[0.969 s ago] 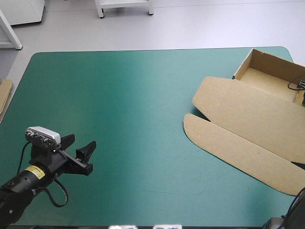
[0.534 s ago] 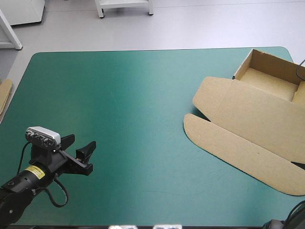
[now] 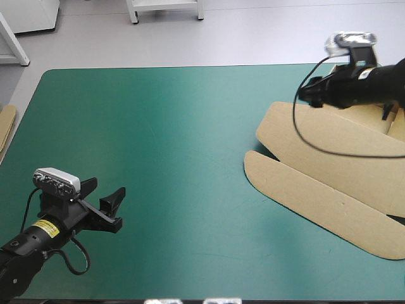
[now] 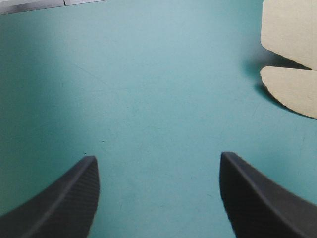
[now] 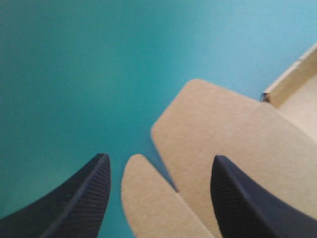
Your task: Fold the box
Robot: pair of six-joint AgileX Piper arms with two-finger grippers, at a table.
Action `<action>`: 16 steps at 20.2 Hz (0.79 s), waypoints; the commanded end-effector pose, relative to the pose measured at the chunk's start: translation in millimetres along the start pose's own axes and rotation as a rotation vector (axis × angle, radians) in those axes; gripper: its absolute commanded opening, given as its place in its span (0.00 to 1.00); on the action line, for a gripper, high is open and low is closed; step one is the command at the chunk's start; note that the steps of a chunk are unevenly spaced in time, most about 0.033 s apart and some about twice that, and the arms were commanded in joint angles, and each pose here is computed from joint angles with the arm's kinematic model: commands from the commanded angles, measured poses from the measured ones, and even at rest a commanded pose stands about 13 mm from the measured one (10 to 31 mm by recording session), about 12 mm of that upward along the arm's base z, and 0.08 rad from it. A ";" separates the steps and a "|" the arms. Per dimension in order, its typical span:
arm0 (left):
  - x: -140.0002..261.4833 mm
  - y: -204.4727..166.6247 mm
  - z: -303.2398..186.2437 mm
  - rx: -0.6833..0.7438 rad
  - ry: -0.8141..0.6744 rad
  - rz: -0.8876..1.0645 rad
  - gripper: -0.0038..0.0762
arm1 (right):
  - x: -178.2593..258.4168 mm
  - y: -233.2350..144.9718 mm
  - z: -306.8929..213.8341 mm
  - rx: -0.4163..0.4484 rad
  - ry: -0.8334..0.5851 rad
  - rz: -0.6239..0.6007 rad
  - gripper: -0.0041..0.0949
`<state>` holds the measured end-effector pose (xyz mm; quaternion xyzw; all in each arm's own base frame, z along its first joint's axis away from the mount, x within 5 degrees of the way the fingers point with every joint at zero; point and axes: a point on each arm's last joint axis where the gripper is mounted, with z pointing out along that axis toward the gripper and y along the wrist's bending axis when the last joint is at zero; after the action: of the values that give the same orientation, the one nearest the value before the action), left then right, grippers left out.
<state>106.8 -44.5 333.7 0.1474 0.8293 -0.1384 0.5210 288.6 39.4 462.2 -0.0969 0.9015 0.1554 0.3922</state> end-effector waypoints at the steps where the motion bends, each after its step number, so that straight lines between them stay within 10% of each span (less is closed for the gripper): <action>1: -14.9 -0.5 -5.1 -0.003 -0.103 -0.010 0.66 | 30.9 62.3 -25.7 -0.110 -0.144 -0.151 0.58; 9: -14.3 -0.6 -5.1 -0.002 -0.096 -0.003 0.66 | 175.2 75.4 1.6 -0.230 -0.198 -0.115 0.51; 16: -13.9 -0.9 -5.0 0.001 -0.092 -0.006 0.66 | 191.9 66.5 4.0 -0.208 -0.286 -0.115 0.51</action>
<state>106.9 -44.4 333.8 0.1481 0.8289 -0.1372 0.5217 140.0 93.9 314.9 -0.1760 0.8394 0.2292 0.4603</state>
